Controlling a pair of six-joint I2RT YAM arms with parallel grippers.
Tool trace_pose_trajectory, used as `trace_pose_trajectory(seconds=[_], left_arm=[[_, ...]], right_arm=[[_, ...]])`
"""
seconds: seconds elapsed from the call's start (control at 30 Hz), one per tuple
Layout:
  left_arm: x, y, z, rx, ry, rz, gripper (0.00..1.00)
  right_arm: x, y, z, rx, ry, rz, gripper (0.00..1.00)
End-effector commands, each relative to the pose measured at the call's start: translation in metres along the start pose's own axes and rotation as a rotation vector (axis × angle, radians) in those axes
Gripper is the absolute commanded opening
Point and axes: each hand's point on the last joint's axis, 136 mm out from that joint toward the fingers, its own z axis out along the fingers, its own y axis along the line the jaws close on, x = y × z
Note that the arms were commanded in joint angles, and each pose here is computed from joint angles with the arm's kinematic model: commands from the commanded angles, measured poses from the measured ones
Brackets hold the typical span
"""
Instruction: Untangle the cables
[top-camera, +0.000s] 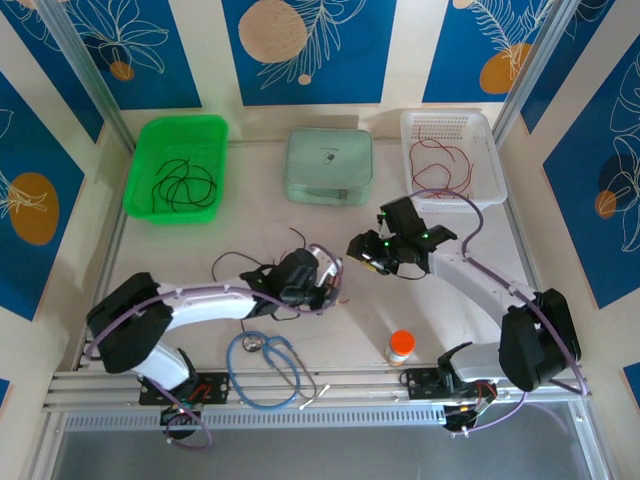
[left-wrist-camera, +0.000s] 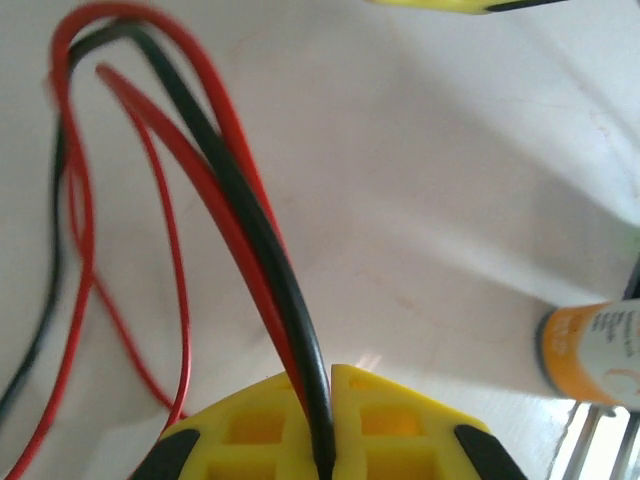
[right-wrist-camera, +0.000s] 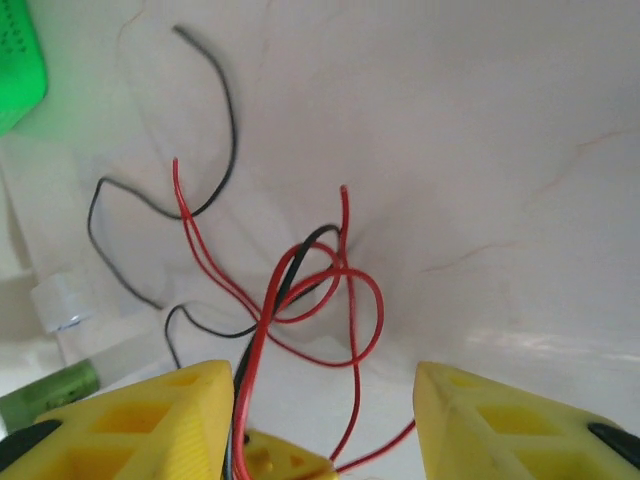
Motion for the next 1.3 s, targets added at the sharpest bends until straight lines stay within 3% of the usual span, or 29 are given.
trace_pose_trajectory(seconds=[0.0,0.17,0.23,0.43,0.7,0.93,1.07,1.27], left_arm=[[-0.015,-0.024,0.015,0.025,0.028,0.031,0.11],[-0.019,-0.023,0.04,-0.062,0.112,0.023,0.39],[-0.018,-0.021,0.049,-0.078,0.132,0.01,0.56],[-0.027,-0.031,0.056,-0.049,0.129,0.003,0.73],[-0.052,-0.046,0.036,-0.04,0.114,0.04,0.79],[-0.077,-0.003,-0.03,-0.3,0.102,0.025,0.81],[-0.067,0.034,-0.049,-0.384,0.138,-0.074,0.74],[-0.037,0.062,-0.034,-0.381,0.164,-0.177,0.64]], right_arm=[[-0.004,-0.029,-0.022,0.089,-0.043,-0.012,0.5],[-0.011,-0.051,-0.037,0.088,-0.067,0.031,0.49],[-0.014,-0.059,-0.043,0.09,-0.081,0.052,0.49],[-0.023,-0.072,-0.061,0.126,-0.135,0.057,0.49],[-0.01,-0.064,-0.058,0.25,-0.085,-0.06,0.44],[0.016,-0.05,-0.04,0.365,0.035,-0.219,0.41],[0.024,-0.051,-0.023,0.405,0.085,-0.243,0.37],[0.018,-0.061,-0.009,0.454,0.102,-0.241,0.36]])
